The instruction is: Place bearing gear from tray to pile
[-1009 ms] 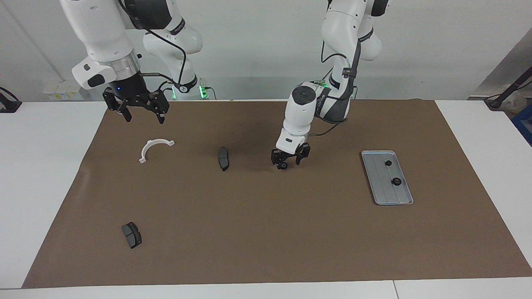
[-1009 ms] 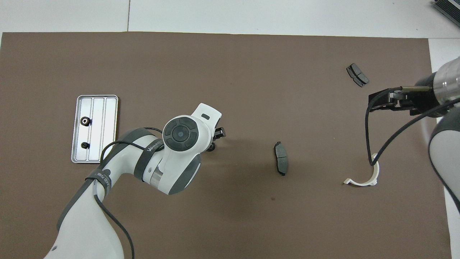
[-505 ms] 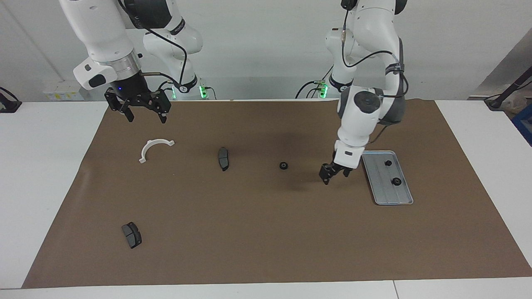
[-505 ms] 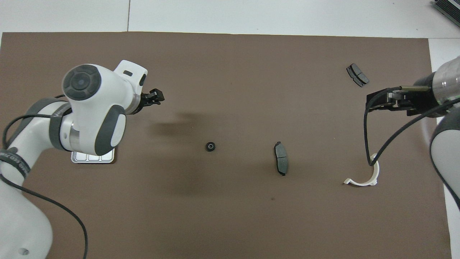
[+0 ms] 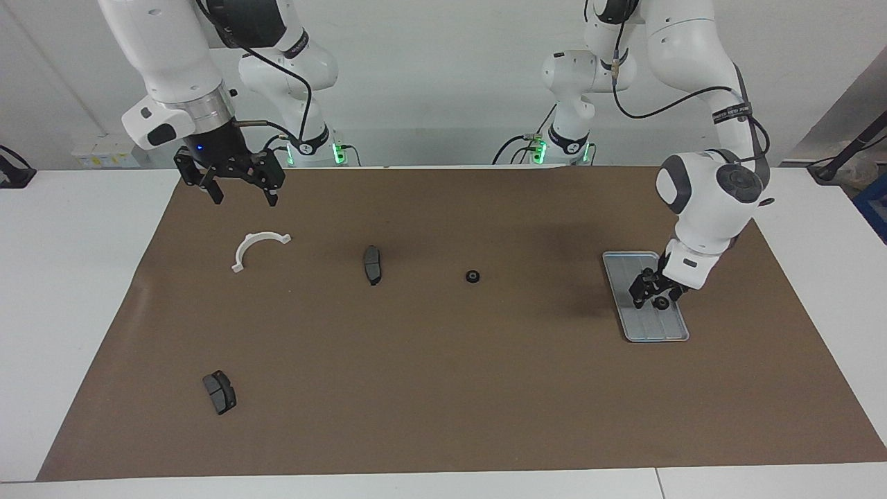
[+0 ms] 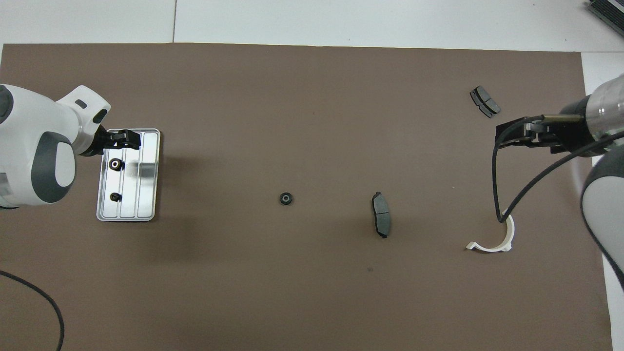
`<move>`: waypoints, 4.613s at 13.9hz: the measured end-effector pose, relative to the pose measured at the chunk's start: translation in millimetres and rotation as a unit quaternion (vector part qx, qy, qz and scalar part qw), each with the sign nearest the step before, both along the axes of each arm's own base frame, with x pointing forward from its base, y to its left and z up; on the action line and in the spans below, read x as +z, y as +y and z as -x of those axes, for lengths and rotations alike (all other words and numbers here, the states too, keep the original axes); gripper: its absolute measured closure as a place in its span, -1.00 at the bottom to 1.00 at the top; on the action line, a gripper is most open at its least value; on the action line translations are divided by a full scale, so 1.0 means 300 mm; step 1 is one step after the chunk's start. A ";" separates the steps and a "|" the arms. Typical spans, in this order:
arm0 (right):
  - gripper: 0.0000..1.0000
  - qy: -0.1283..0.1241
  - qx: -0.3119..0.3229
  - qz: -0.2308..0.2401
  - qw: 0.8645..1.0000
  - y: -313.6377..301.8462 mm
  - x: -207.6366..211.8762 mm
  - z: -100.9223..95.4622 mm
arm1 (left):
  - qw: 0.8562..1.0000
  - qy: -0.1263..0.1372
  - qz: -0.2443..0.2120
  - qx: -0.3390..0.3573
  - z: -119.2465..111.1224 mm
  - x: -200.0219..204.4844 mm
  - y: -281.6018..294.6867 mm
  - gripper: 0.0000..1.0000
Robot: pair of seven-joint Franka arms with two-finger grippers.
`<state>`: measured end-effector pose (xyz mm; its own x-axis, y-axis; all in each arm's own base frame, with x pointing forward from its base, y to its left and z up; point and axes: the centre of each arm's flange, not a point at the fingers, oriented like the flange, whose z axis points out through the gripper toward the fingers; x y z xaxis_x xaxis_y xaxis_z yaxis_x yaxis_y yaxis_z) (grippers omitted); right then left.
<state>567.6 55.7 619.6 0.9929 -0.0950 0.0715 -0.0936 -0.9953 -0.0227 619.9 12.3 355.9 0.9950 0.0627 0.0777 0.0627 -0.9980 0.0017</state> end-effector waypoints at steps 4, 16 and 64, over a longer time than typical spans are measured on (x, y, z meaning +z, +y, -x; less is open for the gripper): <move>-1.00 -0.013 0.014 -0.005 1.000 0.157 -0.085 -0.020 | 1.000 -0.009 -0.004 -0.012 0.052 -0.103 0.085 -0.77; -1.00 -0.040 -0.089 -0.046 0.994 0.963 -0.562 -0.017 | 1.000 -0.012 -0.004 -0.014 0.093 -0.173 0.074 0.31; 0.31 0.054 0.055 0.001 0.997 0.032 -0.898 -0.035 | 1.000 0.006 0.030 -0.001 0.408 -0.074 -1.208 -0.24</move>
<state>578.2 65.5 350.2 0.9992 0.0146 -0.0372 0.0139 -0.9998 -0.0170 497.4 -350.0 333.8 0.9960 0.0643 0.0619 0.0605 -0.9963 0.0611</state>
